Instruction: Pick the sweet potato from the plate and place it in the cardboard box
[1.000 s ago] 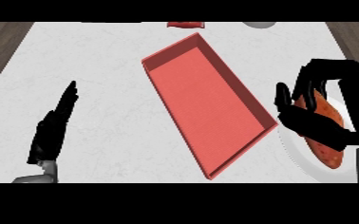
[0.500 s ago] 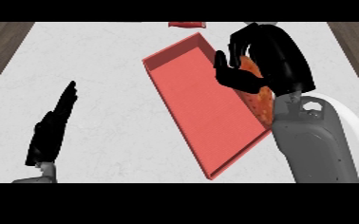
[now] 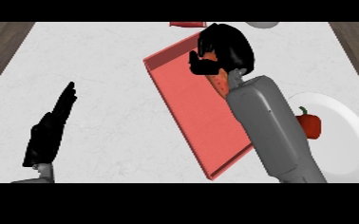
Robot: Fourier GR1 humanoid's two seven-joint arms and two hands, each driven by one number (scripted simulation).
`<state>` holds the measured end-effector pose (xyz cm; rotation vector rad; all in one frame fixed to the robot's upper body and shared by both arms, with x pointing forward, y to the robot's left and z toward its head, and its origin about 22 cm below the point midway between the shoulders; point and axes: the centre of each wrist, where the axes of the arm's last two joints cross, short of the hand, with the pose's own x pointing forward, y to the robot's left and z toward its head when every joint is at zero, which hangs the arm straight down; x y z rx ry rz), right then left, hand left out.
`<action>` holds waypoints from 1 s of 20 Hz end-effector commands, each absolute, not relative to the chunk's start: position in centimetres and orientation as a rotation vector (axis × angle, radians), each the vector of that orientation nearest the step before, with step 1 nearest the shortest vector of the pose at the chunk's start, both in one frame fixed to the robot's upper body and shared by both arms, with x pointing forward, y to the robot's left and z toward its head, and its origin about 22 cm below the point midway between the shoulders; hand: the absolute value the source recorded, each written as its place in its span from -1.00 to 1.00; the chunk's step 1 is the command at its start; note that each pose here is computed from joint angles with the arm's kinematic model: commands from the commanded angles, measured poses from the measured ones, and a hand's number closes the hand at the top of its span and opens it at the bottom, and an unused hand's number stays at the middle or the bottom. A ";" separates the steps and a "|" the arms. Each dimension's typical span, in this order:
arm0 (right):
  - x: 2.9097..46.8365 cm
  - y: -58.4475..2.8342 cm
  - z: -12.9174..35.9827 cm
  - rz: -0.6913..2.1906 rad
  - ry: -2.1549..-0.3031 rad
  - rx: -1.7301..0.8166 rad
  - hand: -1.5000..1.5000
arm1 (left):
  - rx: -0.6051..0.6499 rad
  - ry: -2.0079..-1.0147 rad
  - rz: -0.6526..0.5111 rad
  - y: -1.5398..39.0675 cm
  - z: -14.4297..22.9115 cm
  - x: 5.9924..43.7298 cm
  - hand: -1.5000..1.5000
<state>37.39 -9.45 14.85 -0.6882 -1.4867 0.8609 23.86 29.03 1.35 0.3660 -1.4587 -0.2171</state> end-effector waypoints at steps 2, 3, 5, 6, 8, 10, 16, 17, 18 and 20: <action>38.7 -7.2 11.6 0.809 -1.414 -0.654 -1.00 | 0.382 -1.456 -0.231 28.1 1.5 24.7 0.00; 38.9 -8.1 9.2 0.809 -1.429 -0.672 -1.00 | 0.366 -1.453 -0.224 27.8 1.0 24.5 0.00; 37.7 -8.5 8.2 0.806 -1.453 -0.629 -1.00 | 0.389 -1.453 -0.195 27.2 1.1 25.2 0.00; 39.6 -6.9 10.3 0.755 -1.462 -0.634 -1.00 | 0.353 -1.450 -0.195 30.1 0.0 23.9 0.00; 39.7 -8.0 9.8 0.709 -1.507 -0.584 -1.00 | 0.365 -1.447 -0.201 26.9 2.1 23.4 0.00; 39.9 -8.9 10.5 0.567 -1.585 -0.555 -1.00 | 0.375 -1.459 -0.212 28.9 1.1 24.4 0.00; 40.4 -11.3 11.3 0.201 -1.672 -0.487 -1.00 | 0.375 -1.452 -0.204 29.5 0.7 23.3 0.00; 41.2 -11.4 13.2 0.163 -1.696 -0.455 -1.00 | 0.377 -1.459 -0.208 27.0 0.8 23.8 0.00; 40.6 -13.5 13.2 0.110 -1.722 -0.423 -1.00 | 0.366 -1.446 -0.191 29.1 1.2 23.5 0.00; 41.1 -15.5 12.8 0.009 -1.725 -0.397 -1.00 | 0.371 -1.454 -0.205 28.6 1.8 24.4 0.00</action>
